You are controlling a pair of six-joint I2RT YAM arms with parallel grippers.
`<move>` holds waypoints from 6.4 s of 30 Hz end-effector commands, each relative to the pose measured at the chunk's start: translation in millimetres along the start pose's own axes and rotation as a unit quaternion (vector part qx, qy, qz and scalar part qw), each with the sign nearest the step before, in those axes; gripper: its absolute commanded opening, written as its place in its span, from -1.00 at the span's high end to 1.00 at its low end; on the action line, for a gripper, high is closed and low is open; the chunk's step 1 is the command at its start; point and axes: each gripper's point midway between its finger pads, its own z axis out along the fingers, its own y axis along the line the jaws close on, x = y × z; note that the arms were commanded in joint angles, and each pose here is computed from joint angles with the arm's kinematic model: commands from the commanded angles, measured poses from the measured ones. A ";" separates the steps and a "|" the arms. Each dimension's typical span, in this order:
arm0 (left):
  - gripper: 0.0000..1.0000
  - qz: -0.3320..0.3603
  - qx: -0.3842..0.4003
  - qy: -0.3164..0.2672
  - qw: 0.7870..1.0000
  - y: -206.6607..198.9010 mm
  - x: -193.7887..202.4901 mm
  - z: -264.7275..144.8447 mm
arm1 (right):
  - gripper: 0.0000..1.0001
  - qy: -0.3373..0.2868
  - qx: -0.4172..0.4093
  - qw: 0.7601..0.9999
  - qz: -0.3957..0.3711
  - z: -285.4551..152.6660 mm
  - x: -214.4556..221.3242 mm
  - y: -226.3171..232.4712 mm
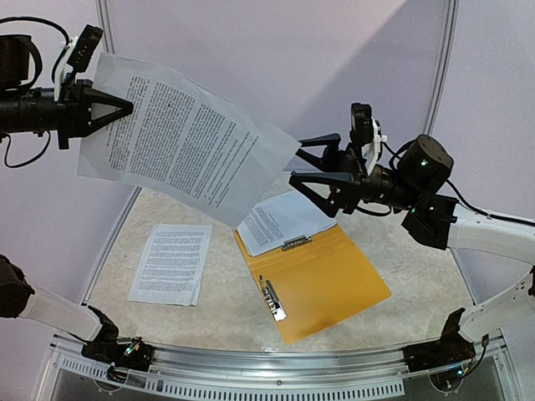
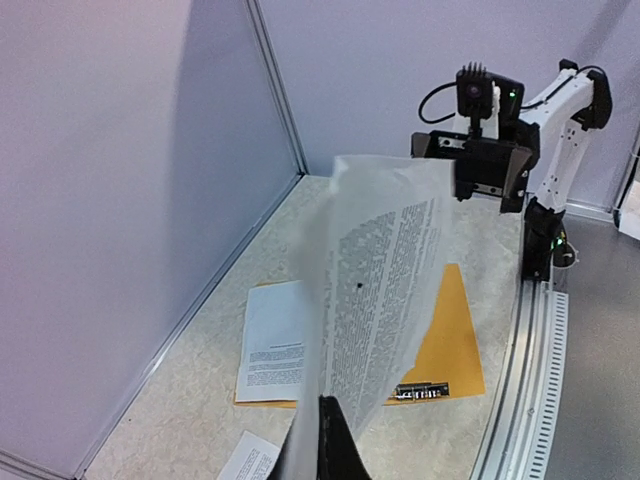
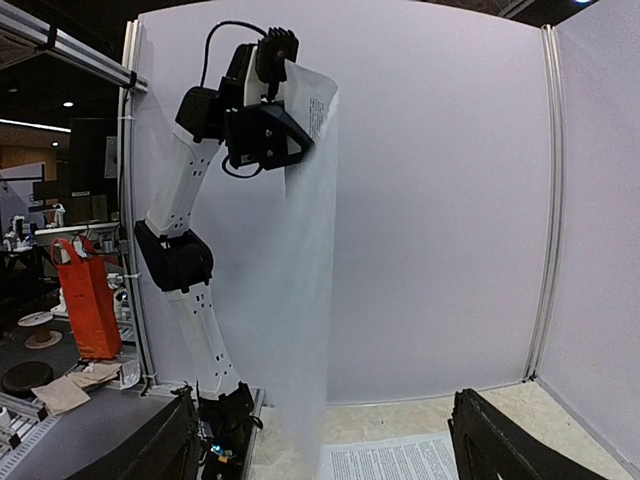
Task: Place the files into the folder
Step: Pass from the right arm to the left, then pass from the left arm to the right, then place the file in the spring clip on the folder.
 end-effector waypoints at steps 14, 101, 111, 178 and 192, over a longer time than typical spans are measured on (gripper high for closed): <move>1.00 -0.034 0.012 0.009 0.999 1.7 2.5 4.6 | -0.76 -0.084 0.048 0.994 0.055 25.8 -6.8 -44.8; -0.72 -0.089 0.007 0.398 0.913 11.0 325.7 222.8 | 1.00 0.573 0.336 0.638 0.391 -230.0 159.9 -48.4; -0.68 -0.081 0.033 0.460 0.884 -11.8 383.6 258.9 | 1.00 0.576 0.293 0.659 0.385 -243.2 195.4 -101.5; -0.68 -0.087 0.055 0.506 0.856 -32.8 426.0 276.1 | 1.00 0.473 0.205 0.649 0.559 -229.5 292.7 -126.7; -0.68 -0.088 0.056 0.504 0.857 -33.9 424.7 275.7 | 0.77 0.458 0.240 0.630 0.580 -231.7 291.5 -126.4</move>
